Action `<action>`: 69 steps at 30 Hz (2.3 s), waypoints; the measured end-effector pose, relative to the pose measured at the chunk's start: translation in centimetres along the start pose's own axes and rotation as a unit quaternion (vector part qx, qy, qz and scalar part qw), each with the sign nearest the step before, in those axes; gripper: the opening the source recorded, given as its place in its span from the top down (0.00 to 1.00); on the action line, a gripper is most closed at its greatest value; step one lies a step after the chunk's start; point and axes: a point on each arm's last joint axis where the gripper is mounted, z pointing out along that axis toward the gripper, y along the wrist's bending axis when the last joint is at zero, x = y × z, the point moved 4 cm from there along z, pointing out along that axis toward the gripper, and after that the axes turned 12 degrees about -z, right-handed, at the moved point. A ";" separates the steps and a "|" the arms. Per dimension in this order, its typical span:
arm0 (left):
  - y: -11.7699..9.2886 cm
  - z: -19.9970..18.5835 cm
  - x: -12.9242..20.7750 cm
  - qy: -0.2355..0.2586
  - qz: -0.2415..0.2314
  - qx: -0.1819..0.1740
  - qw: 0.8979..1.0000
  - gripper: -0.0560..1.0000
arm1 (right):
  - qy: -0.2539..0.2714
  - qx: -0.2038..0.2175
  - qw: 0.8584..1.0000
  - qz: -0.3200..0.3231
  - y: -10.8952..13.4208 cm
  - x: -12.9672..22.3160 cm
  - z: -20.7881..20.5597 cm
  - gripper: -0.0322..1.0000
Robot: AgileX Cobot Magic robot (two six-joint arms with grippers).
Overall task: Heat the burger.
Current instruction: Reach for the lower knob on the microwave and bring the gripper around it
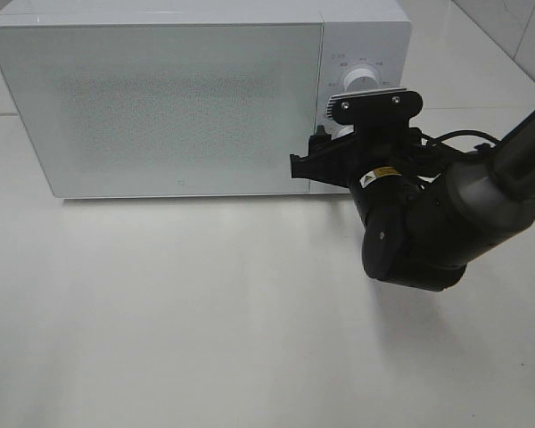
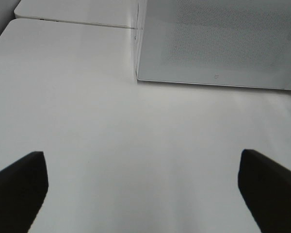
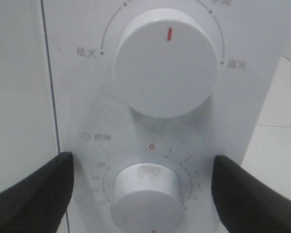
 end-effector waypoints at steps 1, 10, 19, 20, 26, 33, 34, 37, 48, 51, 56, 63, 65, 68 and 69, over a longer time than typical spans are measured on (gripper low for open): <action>0.0 0.0 0.0 0.000 0.000 0.000 1.000 0.01 | 0.000 0.000 1.000 0.002 0.0 0.0 0.0 0.23; 0.0 0.0 0.0 0.000 0.000 0.000 1.000 0.01 | 0.003 0.002 1.000 0.025 0.3 0.6 0.3 0.23; 0.0 0.0 0.0 0.000 0.000 0.000 1.000 0.01 | 0.011 0.001 1.000 0.027 0.5 1.3 0.4 0.23; 0.0 0.0 0.0 0.000 0.000 0.000 1.000 0.01 | 0.011 0.001 1.000 0.027 0.5 1.3 0.4 0.23; 0.0 0.0 0.0 0.000 0.000 0.000 1.000 0.01 | 0.012 0.002 0.999 0.030 0.4 1.3 0.4 0.30; 0.0 0.0 0.0 0.000 0.000 0.000 1.000 0.01 | 0.014 0.007 0.999 0.032 0.3 1.4 0.4 0.55; 0.0 0.0 0.0 0.000 0.000 0.000 1.000 0.01 | 0.015 0.008 0.999 0.031 0.3 1.4 0.4 0.55; 0.0 0.0 0.0 0.000 0.000 0.000 1.000 0.01 | 0.015 0.008 1.000 0.021 0.3 1.4 0.4 0.55; 0.0 0.0 0.0 0.000 0.000 0.000 1.000 0.01 | 0.015 0.008 1.000 0.021 0.3 1.4 0.4 0.55; 0.0 0.0 0.0 0.000 0.000 0.000 1.000 0.01 | 0.014 0.007 0.999 0.037 0.3 1.4 0.4 0.55; 0.0 0.0 0.0 0.000 0.000 0.000 1.000 0.01 | 0.012 0.004 0.990 0.140 0.4 1.3 0.4 0.55; 0.0 0.0 0.0 0.000 0.000 0.000 1.000 0.01 | 0.011 -0.004 0.918 0.396 0.6 1.3 0.3 0.55; 0.0 0.0 0.0 0.000 0.000 0.000 1.000 0.01 | 0.010 -0.006 0.900 0.435 0.6 1.3 0.3 0.55; 0.0 0.0 0.0 0.000 0.000 0.000 1.000 0.01 | 0.010 -0.007 0.846 0.532 0.6 1.3 0.2 0.55; 0.0 0.0 0.0 0.000 0.000 0.000 1.000 0.01 | 0.009 -0.007 0.800 0.599 0.6 1.2 0.2 0.55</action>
